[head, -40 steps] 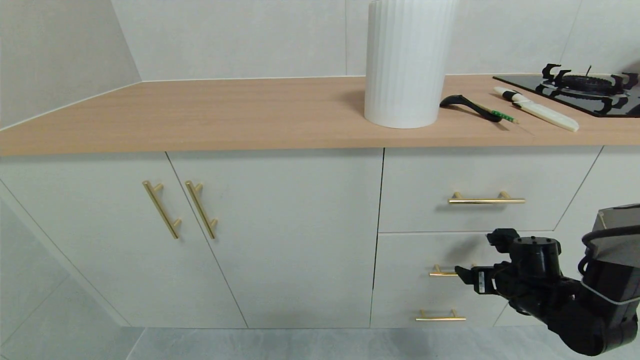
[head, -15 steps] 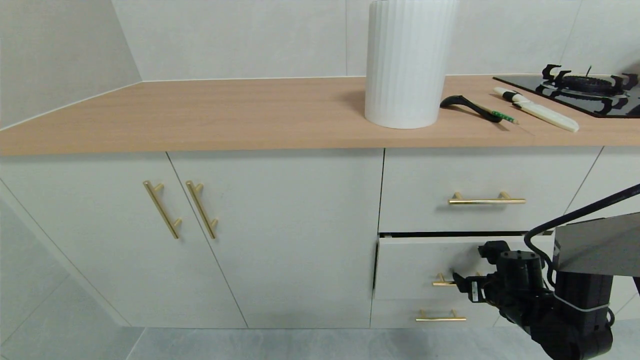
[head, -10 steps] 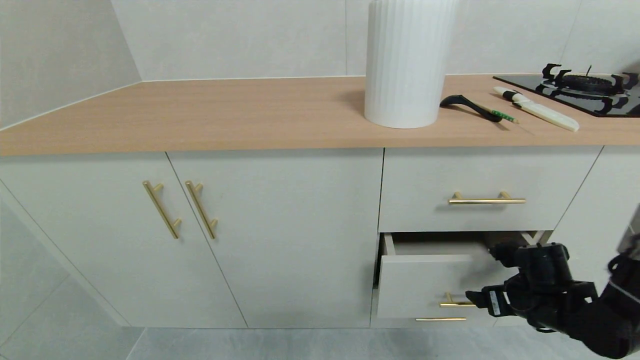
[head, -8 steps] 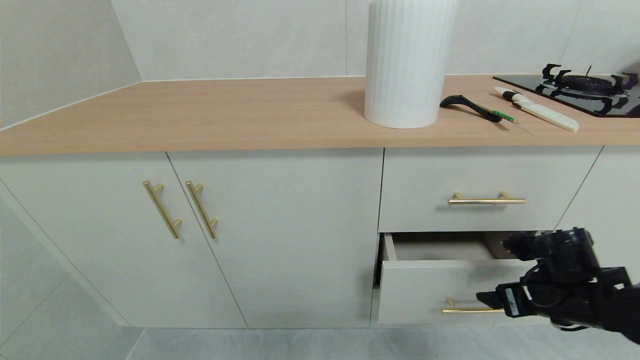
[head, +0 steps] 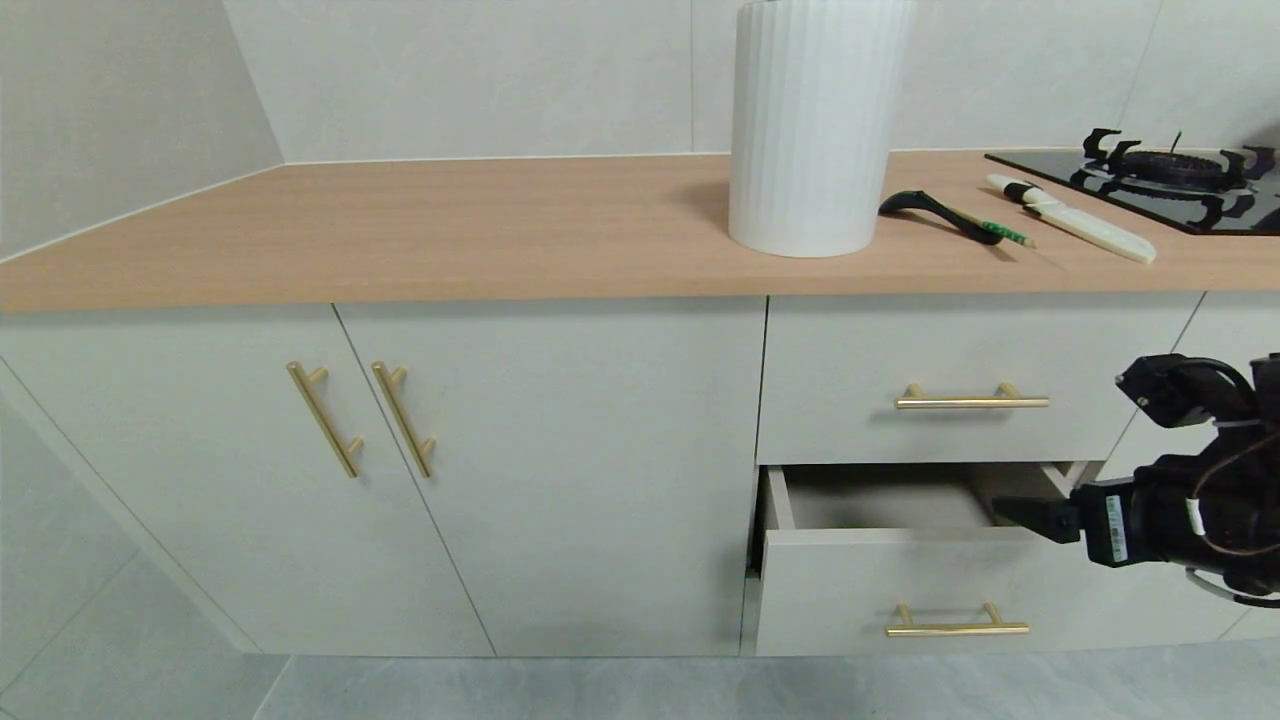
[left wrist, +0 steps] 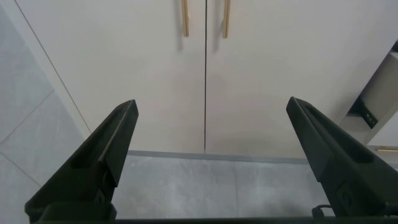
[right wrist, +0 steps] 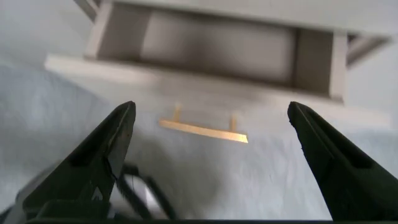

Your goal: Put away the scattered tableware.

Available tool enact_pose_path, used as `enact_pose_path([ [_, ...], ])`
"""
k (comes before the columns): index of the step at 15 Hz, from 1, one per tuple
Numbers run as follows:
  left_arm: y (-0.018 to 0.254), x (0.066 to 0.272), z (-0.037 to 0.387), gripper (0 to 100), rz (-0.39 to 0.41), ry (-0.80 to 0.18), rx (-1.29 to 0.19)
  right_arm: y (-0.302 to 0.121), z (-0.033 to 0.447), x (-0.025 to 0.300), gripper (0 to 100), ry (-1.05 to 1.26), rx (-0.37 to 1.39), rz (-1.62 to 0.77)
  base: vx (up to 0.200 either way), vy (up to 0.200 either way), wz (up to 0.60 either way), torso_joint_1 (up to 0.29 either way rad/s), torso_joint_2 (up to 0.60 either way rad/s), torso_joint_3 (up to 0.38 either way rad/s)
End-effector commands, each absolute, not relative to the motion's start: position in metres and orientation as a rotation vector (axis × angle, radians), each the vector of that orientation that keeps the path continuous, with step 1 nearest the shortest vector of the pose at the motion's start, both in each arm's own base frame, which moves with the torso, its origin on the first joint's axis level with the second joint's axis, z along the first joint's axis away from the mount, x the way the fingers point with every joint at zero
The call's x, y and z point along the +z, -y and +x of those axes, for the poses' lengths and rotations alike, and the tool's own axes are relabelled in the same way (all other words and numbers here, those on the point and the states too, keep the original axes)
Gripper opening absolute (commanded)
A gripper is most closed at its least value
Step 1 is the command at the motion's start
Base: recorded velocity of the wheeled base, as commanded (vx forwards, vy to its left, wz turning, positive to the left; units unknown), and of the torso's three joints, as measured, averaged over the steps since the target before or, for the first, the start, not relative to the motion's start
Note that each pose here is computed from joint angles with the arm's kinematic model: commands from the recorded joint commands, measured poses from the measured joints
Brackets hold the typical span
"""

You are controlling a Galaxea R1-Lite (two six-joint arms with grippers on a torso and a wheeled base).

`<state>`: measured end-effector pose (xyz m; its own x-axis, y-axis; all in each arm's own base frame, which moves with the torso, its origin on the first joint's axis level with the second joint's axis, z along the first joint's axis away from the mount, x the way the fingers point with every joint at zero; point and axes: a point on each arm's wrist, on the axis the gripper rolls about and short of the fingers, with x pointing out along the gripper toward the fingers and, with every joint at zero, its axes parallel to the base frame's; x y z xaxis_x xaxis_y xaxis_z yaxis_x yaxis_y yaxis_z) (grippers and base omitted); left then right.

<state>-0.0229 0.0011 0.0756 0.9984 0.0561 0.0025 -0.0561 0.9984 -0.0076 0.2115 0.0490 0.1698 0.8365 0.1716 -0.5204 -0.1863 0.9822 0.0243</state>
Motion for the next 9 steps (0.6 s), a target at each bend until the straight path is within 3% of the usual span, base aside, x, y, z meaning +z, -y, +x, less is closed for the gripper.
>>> enact_pose_path([
  [1,-0.001,0.076,-0.023,100,-0.008,0.002,0.057,-0.063,0.238,0.126,100,-0.602,0.168,-0.029,0.0,0.0,0.0,0.0,0.0,0.0],
  [4,-0.001,0.076,-0.023,100,-0.008,0.002,0.057,-0.078,0.259,0.097,100,-0.564,0.055,-0.005,0.0,0.0,0.0,0.0,0.0,0.0],
  [9,-0.001,0.076,-0.023,100,-0.008,0.002,0.057,-0.082,0.274,0.077,100,-0.539,0.026,-0.007,0.0,0.0,0.0,0.0,0.0,0.0],
])
